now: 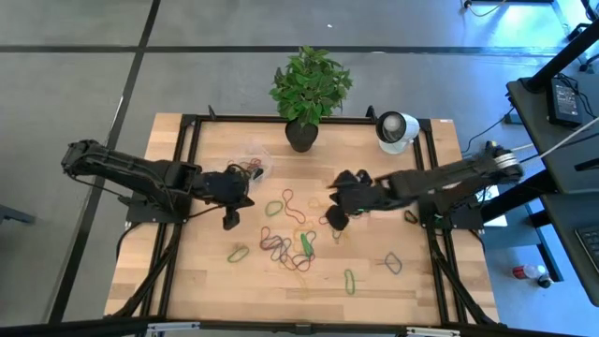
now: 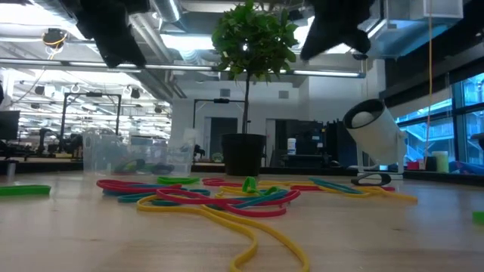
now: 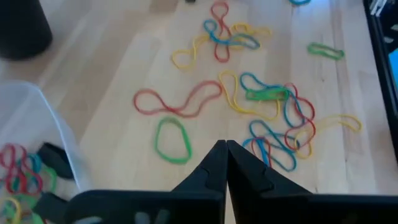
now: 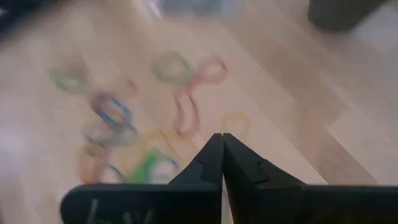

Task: Pick and place rubber bands into bin
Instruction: Put the blue rubber band into the transparent bin

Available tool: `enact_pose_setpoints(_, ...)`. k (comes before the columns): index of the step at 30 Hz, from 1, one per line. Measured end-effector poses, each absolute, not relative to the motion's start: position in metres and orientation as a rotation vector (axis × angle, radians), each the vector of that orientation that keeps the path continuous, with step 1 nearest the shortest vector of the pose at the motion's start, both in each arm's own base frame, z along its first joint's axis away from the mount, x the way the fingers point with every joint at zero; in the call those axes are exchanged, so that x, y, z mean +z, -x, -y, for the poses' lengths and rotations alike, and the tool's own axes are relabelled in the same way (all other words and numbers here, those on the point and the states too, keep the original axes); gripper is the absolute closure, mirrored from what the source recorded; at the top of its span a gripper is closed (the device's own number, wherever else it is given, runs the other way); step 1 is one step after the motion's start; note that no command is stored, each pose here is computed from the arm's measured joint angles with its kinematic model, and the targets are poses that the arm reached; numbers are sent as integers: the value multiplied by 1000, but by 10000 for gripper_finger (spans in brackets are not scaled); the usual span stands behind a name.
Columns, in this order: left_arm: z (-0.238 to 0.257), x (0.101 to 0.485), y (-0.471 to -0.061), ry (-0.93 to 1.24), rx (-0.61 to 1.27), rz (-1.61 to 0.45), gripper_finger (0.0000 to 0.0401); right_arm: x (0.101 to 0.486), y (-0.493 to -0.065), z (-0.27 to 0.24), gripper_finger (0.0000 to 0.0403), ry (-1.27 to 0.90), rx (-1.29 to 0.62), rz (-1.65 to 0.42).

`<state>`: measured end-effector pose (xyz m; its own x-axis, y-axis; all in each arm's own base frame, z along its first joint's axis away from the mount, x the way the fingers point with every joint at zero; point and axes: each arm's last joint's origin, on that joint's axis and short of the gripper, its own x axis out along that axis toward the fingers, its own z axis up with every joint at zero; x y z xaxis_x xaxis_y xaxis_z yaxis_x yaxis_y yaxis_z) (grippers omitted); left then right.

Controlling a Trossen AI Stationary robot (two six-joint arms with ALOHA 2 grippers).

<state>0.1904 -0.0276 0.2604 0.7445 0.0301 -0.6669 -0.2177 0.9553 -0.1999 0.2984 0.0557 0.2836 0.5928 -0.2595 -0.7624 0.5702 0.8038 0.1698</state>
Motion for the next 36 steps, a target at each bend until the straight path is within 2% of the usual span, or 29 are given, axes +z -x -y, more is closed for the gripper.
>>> enact_pose_setpoints(8,26,270,-184,244,142,-649,400,240,-353,-47,391,-377,-519,-1148)
enact_pose_setpoints(13,27,270,-185,249,137,-645,399,216,-360,-46,386,-386,-524,-1289)
enact_pose_setpoints(18,29,270,-185,299,144,-646,399,197,-352,-46,352,-381,-528,-1407)
enact_pose_setpoints(26,36,269,-184,312,126,-651,399,173,-343,-44,296,-337,-507,-1442)
enact_pose_setpoints(36,36,270,-184,328,144,-639,399,137,-330,-35,291,-351,-507,-1412)
